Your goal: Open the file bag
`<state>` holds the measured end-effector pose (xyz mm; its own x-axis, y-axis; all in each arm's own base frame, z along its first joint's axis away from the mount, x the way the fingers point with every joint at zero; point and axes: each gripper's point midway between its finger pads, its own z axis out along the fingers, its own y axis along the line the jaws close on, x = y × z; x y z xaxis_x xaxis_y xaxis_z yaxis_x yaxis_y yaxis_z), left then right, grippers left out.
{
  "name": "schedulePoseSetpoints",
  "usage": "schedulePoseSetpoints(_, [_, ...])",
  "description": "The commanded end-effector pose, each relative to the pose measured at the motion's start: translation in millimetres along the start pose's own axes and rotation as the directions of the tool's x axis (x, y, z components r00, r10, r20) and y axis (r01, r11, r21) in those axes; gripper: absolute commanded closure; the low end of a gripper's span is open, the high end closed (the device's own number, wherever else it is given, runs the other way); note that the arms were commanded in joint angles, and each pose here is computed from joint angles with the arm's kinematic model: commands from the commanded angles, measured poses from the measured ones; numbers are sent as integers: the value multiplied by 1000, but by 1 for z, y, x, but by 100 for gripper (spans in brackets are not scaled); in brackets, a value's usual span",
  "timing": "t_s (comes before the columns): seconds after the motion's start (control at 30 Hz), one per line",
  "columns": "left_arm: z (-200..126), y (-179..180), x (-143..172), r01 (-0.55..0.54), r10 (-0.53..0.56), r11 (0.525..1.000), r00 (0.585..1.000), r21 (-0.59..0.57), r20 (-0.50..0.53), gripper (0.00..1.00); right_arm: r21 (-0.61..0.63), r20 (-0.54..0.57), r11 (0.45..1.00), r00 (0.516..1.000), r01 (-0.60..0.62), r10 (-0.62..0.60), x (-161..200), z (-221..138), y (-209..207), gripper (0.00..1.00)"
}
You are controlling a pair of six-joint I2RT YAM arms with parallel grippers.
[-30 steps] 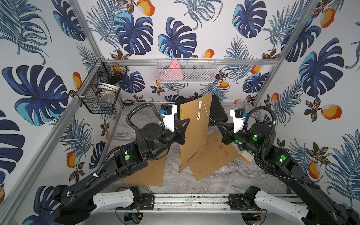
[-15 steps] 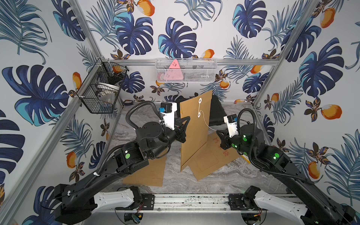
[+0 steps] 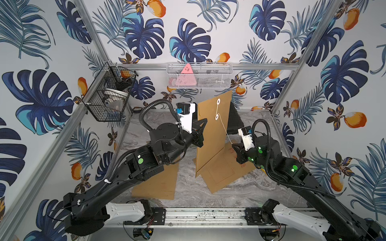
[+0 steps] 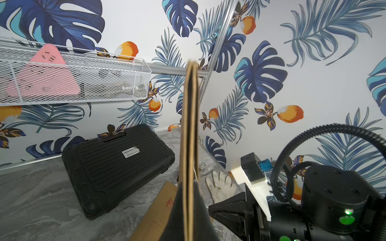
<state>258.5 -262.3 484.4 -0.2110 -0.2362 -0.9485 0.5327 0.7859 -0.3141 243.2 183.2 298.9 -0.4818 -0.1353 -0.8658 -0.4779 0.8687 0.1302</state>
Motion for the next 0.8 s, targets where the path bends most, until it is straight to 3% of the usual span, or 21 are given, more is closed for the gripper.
schedulePoseSetpoints(0.0, [11,0,-6,-23,23,1000,1000,2,-4,100,-16,-21,999,999,28,-28,6,2,3,100])
schedulePoseSetpoints(0.5, [50,-1,-14,12,-10,998,999,63,-36,100,124,-113,991,993,49,-35,23,19,-20,100])
schedulePoseSetpoints(0.77, [50,4,-16,14,-12,998,999,54,-32,100,84,-126,995,991,51,-40,31,24,-14,100])
